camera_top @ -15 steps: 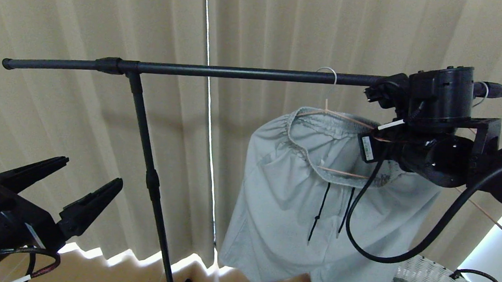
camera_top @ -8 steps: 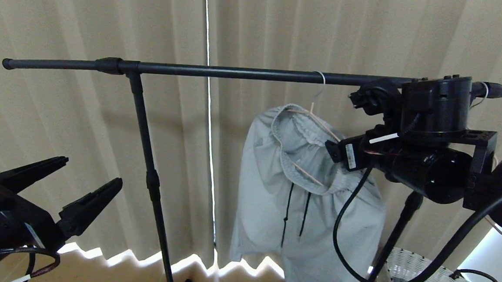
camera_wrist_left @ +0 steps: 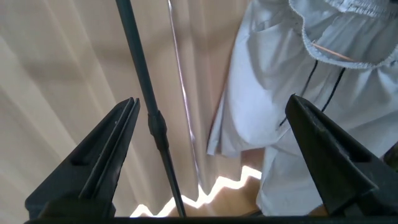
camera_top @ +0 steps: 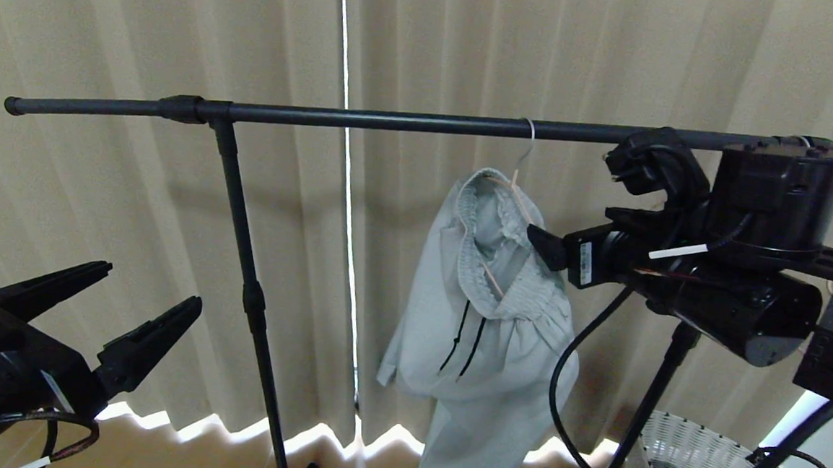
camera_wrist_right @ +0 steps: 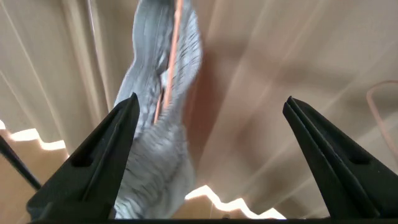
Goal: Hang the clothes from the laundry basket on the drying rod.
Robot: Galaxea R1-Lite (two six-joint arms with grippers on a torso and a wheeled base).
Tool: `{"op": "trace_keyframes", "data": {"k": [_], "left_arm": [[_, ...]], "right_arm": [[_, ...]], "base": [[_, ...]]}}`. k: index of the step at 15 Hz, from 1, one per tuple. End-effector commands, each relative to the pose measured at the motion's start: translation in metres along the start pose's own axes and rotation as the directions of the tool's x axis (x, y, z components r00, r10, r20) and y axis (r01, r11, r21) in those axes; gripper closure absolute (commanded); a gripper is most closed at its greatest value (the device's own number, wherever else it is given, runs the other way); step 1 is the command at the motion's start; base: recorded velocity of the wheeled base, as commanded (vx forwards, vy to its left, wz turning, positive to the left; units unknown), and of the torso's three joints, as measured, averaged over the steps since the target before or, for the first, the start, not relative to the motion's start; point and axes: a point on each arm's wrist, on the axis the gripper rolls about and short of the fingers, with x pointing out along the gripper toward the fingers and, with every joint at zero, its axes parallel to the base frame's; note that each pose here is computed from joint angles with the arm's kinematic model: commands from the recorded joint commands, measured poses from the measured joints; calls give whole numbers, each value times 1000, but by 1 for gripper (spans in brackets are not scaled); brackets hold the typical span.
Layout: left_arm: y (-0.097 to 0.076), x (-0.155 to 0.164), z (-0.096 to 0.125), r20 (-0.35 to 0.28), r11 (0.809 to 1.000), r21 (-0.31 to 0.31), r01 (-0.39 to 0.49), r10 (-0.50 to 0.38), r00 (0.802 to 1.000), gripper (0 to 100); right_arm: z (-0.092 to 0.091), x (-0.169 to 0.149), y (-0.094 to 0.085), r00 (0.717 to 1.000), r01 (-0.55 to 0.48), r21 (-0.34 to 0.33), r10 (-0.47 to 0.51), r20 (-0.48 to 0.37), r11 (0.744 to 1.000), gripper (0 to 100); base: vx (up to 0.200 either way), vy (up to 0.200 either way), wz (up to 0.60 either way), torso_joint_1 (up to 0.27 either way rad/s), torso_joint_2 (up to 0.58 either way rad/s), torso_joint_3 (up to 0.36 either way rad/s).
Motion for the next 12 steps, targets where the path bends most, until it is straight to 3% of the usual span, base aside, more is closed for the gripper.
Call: {"op": "trace_keyframes", "data": {"k": [1,4,5,7,10,12], "left_arm": [[0,1,-1,-8,1000,1,-1,1,1000,0],[0,2,-3,-19,1000,0,0,0,1000,0],[-1,1,-7,-31,1000,17,2,-2,1000,0],[-1,0,-10,-42,999,42,3,-1,999,0],[-1,-1,-11,-46,999,43,4,-2,999,0],[-1,-1,-12,-48,999,44,4,-2,999,0]], "right_arm": [[9,-34,-23,998,31,29,-33,56,999,0],[6,-53,-44,994,87,40,-89,58,995,0],[-4,-63,-63,988,152,42,-153,23,988,0],[-16,-73,-74,981,193,33,-193,-26,981,0],[-33,-81,-76,976,206,15,-204,-76,978,0],[-46,-83,-81,966,233,4,-231,-116,972,0]], "base": [[0,0,0,0,0,0],[0,0,0,0,0,0],[0,0,0,0,0,0],[0,0,0,0,0,0],[0,0,0,0,0,0],[-200,0,0,5,2,-2]]}}
